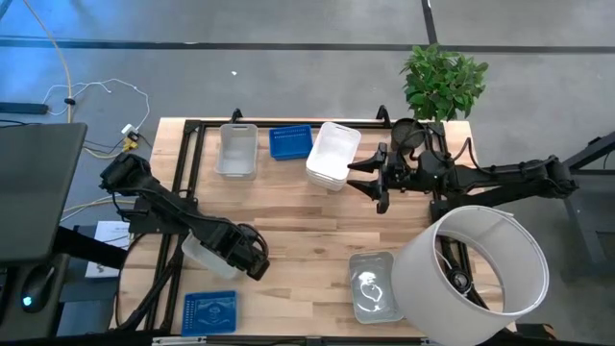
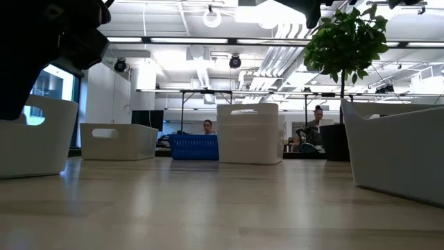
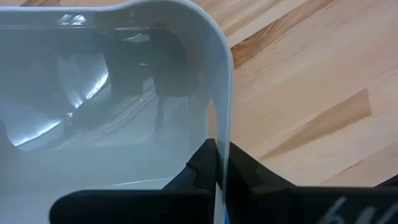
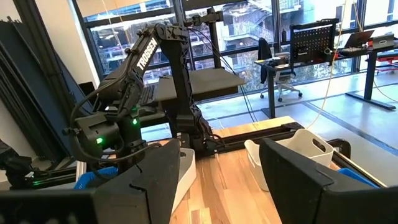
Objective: Stack baskets by color
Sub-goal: Stack the bottom left gray bin on the top gray bin
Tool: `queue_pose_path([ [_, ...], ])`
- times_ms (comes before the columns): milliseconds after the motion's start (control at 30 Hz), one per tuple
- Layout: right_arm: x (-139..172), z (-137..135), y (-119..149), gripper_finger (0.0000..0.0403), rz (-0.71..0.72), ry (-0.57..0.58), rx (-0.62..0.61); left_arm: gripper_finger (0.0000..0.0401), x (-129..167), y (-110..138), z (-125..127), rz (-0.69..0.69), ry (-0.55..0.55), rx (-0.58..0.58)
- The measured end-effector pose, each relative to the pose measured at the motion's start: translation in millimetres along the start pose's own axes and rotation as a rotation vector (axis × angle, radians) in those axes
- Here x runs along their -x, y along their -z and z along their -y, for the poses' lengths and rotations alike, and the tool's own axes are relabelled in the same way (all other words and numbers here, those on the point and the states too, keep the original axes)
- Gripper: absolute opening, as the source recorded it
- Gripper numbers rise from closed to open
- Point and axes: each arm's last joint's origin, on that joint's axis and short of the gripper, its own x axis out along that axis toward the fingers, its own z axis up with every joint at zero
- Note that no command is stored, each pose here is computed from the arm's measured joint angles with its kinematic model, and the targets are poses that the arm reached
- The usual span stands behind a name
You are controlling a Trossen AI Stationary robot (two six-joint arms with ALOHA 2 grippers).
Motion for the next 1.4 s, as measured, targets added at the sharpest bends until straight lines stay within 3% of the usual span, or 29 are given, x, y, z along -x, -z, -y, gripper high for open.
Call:
queue_pose_path([
  [233, 0, 0, 0, 0.0209, 0.0, 0.0, 0.0, 0.0, 0, 0, 0, -0.001, 0.002, -0.001],
  [467, 0, 0, 0, 0.0209, 0.0, 0.0, 0.0, 0.0, 8, 0, 1, -0.03, 0.014, -0.087],
  [867, 0, 0, -1, 0.0209, 0.005, -0.001, 0.0, 0.0, 85, -18, 21, 0.064, 0.088, -0.393],
  [967, 0, 0, -1, 0.0209, 0.006, -0.001, 0.0, 0.0, 110, -22, 18, 0.095, 0.01, -0.475],
  [1200, 0, 0, -1, 0.0209, 0.007, -0.001, 0.0, 0.0, 166, -30, 11, 0.274, -0.119, -0.628],
  [1400, 0, 0, -1, 0.0209, 0.006, -0.001, 0.0, 0.0, 204, -35, 7, 0.57, -0.201, -0.763],
])
